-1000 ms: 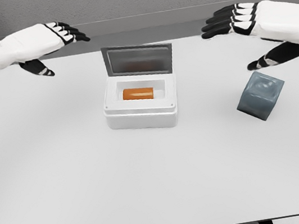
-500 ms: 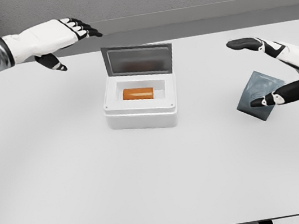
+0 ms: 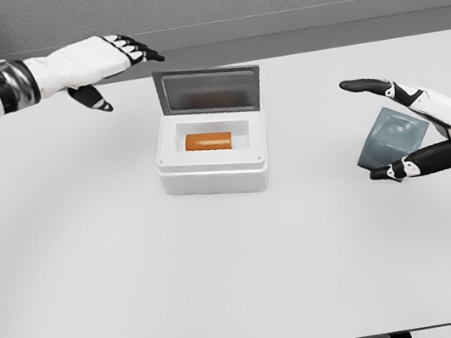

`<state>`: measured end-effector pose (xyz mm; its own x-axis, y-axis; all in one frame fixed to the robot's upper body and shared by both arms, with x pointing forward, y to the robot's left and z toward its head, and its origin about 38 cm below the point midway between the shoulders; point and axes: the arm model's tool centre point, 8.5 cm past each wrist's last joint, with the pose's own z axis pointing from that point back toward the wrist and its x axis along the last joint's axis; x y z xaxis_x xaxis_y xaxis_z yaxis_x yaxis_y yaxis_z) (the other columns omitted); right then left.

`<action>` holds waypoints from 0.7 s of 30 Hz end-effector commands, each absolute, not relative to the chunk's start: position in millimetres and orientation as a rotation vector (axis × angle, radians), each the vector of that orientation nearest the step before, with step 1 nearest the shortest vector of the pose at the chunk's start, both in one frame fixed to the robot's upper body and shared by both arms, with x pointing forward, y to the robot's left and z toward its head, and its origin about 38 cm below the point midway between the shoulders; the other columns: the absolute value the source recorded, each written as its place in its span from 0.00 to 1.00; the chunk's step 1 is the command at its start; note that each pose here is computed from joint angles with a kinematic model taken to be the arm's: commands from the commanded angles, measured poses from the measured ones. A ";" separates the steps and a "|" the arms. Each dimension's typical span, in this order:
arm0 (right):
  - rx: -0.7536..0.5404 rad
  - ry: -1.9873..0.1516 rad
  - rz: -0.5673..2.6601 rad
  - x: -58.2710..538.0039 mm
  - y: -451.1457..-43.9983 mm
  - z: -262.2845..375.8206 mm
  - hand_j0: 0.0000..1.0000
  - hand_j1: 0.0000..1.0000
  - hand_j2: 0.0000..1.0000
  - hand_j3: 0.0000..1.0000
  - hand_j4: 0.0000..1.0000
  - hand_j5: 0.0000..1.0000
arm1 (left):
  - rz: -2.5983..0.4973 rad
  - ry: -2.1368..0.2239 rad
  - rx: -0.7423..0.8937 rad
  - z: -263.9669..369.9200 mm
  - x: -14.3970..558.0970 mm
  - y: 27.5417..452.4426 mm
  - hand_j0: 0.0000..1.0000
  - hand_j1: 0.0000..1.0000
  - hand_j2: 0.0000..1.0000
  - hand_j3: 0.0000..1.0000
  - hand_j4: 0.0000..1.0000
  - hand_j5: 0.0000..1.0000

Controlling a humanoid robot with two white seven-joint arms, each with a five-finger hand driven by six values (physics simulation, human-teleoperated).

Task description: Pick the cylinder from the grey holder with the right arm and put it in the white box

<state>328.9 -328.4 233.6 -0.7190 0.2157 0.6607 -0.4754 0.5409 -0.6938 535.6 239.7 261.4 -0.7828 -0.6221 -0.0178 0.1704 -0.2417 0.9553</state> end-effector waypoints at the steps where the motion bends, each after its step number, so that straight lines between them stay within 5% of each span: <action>1: 0.215 -2.054 1.204 329.0 -328.8 234.3 1.00 1.00 1.00 1.00 1.00 1.00 | -2.064 -1.510 0.532 259.2 536.2 234.6 1.00 1.00 1.00 1.00 1.00 1.00; 21: 0.213 -2.052 1.204 329.2 -329.1 233.9 1.00 1.00 1.00 1.00 1.00 1.00 | -2.083 -1.472 0.519 247.5 535.2 235.4 1.00 1.00 1.00 1.00 1.00 1.00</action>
